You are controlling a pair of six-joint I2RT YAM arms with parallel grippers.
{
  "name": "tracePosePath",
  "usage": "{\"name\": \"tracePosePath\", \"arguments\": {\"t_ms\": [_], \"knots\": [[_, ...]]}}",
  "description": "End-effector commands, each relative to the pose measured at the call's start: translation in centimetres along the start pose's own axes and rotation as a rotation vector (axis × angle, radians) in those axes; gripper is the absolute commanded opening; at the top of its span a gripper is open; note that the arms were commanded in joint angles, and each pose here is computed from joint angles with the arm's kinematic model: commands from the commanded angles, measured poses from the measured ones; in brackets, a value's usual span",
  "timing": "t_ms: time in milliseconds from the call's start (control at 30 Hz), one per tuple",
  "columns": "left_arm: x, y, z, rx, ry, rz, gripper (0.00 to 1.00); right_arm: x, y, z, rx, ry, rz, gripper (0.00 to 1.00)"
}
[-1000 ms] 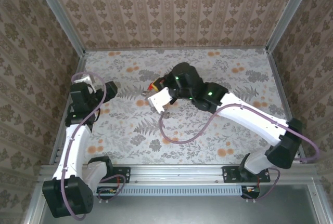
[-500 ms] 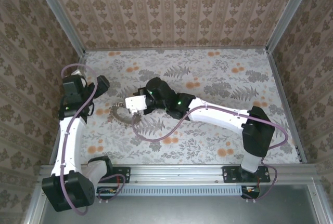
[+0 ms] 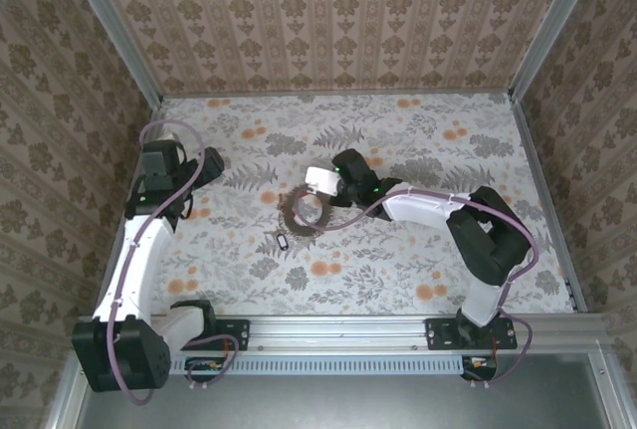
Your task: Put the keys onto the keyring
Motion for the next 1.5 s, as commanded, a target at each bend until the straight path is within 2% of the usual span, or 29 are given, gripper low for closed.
{"name": "tracePosePath", "arguments": {"t_ms": [0, 200, 300, 433, 567, 667, 867, 967, 1000, 1033, 1067, 1133, 1233, 1333, 1467], "knots": [[-0.1, -0.3, -0.4, -0.002, -0.043, -0.039, 1.00, 3.3, 0.6, -0.7, 0.028, -0.008, 0.106, 0.00], [1.3, -1.8, -1.3, 0.039, -0.134, -0.031, 1.00, 8.0, -0.4, 1.5, -0.055, 0.128, 0.272, 0.00], [1.9, -3.2, -1.1, 0.037, -0.166, -0.016, 1.00, 9.7, -1.0, 3.0, -0.108, 0.220, 0.348, 0.05], [2.1, -4.9, -0.9, 0.056, -0.220, 0.032, 1.00, 10.7, -0.1, 2.9, -0.108, 0.169, 0.341, 0.13], [2.2, -6.1, -0.5, -0.008, -0.210, 0.036, 1.00, 11.1, 1.5, 1.6, -0.069, 0.119, 0.330, 0.19], [2.0, -6.2, 0.4, -0.099, -0.183, -0.030, 1.00, 11.8, 3.4, 0.1, -0.023, 0.044, 0.320, 0.24], [1.3, -5.4, 1.1, -0.173, -0.331, -0.152, 1.00, 13.2, 8.0, -2.3, 0.090, -0.072, 0.281, 0.30], [1.5, -5.0, 1.3, -0.163, -0.436, -0.168, 1.00, 12.8, 11.6, -4.9, 0.275, -0.220, 0.162, 0.34], [1.7, -4.8, 1.3, -0.150, -0.461, -0.172, 1.00, 12.6, 13.1, -5.7, 0.339, -0.289, 0.087, 0.41], [1.8, -4.4, 1.2, -0.118, -0.490, -0.179, 1.00, 12.5, 14.6, -6.4, 0.395, -0.370, 0.008, 0.88], [1.9, -4.2, 1.1, -0.085, -0.515, -0.186, 1.00, 12.6, 15.9, -6.9, 0.440, -0.467, -0.052, 0.99], [2.3, -3.7, 1.2, -0.025, -0.545, -0.213, 1.00, 13.0, 18.6, -7.5, 0.530, -0.677, -0.165, 1.00], [2.8, -3.0, 1.7, 0.017, -0.567, -0.259, 1.00, 13.5, 21.1, -6.1, 0.640, -0.856, -0.257, 1.00], [3.9, -2.5, 2.4, 0.091, -0.572, -0.314, 1.00, 14.3, 21.6, -3.3, 0.710, -0.954, -0.268, 1.00], [5.5, -3.3, 3.9, 0.118, -0.583, -0.366, 1.00, 16.5, 19.5, 0.9, 0.778, -1.070, -0.196, 1.00]]}}
Point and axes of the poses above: each hand's point on the last joint's axis, 136 mm out from that joint toward the fingers, its own y axis back along the fingers, its own z axis along the line the jaws close on, x = y × z, the point moved 10 cm from there along y, back along the fingers, and after that the axes turned 15 degrees about y, right-handed, at the moved point
